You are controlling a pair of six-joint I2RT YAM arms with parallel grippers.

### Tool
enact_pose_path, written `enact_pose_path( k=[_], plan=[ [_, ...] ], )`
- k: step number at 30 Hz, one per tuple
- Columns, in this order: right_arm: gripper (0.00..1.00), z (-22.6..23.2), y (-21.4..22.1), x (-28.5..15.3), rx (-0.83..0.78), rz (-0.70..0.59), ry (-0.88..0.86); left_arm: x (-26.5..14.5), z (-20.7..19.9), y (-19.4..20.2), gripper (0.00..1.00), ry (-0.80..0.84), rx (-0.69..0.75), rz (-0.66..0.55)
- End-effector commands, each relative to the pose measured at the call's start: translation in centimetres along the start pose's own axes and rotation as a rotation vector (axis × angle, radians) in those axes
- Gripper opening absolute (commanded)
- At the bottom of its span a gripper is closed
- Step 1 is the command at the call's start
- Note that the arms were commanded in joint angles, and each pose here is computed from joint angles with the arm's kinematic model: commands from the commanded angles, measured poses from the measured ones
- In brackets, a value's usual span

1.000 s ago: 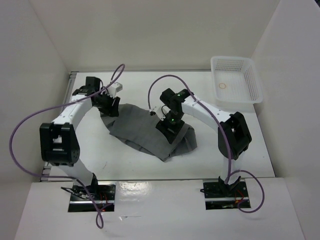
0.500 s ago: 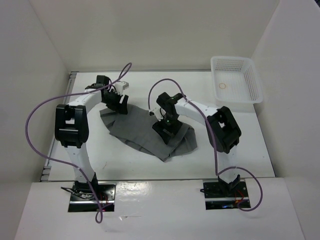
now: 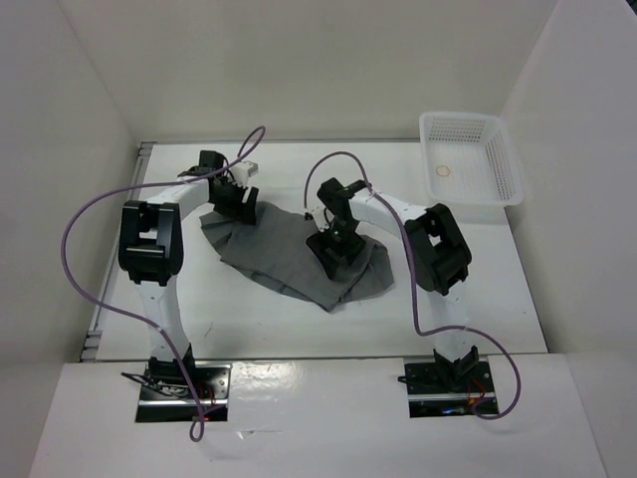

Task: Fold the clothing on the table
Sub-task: Fold the skirt

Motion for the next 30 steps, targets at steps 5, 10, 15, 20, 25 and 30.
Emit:
enact_pose_path(
  k=[5,10,15,20,25,30],
  plan=[
    [0.87,-9.9,-0.3,-2.5,0.179,-0.107,0.266,-0.6,0.8,4.5,0.79,-0.103,-0.053,0.171],
    [0.88,-15.1,-0.3,-5.5,0.236,-0.170,0.405,-2.7,-0.6,6.4,0.79,-0.062,-0.023,0.230],
    [0.88,-17.4,-1.7,-5.9,0.223,-0.205,0.496,-4.6,-2.5,6.9,0.80,0.040,-0.006,0.263],
    [0.88,-18.3,-3.0,-4.6,0.218,-0.212,0.461,-5.2,-5.0,7.1,0.81,0.147,0.047,0.261],
    [0.88,-16.9,-4.8,-4.9,0.177,-0.246,0.434,-6.1,-7.4,7.3,0.90,0.241,0.084,0.275],
    [0.89,-15.4,-6.0,-9.3,0.105,-0.336,0.421,-8.3,-8.1,4.9,0.90,0.232,0.131,0.195]
  ],
)
Point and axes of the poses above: each gripper's point midway between its finger pads, its own x axis out along the fingers, its own z axis along the line the jaws close on, y = z × x, the point moved 5 cm from there along -x, back along the fingers, and after that the axes turned 7 degrees about -x, right-handed, at the moved point
